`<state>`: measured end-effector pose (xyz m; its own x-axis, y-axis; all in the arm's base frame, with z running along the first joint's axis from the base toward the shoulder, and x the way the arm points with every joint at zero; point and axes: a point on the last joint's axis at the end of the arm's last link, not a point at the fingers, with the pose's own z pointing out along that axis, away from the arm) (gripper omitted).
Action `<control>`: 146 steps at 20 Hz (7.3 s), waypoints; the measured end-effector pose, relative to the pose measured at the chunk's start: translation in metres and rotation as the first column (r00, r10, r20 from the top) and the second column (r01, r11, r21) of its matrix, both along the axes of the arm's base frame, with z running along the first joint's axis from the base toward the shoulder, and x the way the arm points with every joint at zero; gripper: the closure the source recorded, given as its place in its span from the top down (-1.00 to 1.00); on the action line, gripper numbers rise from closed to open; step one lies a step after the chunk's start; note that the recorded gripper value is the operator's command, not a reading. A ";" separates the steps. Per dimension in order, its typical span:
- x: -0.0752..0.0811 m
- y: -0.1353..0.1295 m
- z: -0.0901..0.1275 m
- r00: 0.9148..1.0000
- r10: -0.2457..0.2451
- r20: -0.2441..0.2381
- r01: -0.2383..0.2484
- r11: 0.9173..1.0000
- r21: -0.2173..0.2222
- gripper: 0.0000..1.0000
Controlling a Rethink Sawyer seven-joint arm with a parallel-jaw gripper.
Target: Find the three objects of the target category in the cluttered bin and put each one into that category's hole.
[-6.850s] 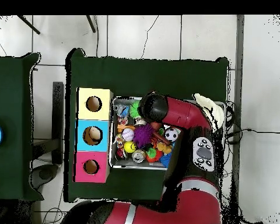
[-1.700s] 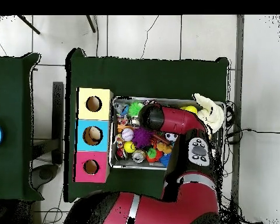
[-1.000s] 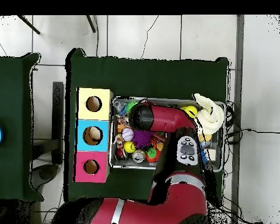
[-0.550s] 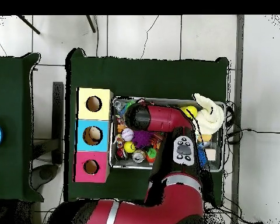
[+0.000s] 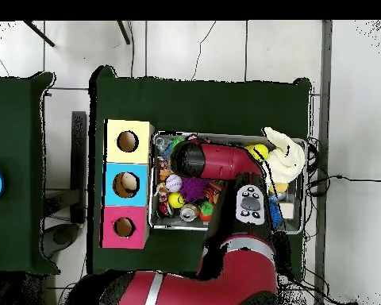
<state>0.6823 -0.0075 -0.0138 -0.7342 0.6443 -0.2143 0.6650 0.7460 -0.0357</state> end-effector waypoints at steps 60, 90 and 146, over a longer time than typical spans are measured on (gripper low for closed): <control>0.006 -0.001 0.059 1.000 -0.014 -0.011 0.014 1.000 -0.007 -1.00; 0.005 0.011 0.120 0.999 -0.006 0.041 0.006 1.000 -0.006 -1.00; -0.016 0.189 0.143 0.980 0.162 -0.115 -0.157 0.986 0.054 -1.00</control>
<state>0.6665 0.1820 0.1294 -0.8468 0.5237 -0.0933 0.5304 0.8447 -0.0719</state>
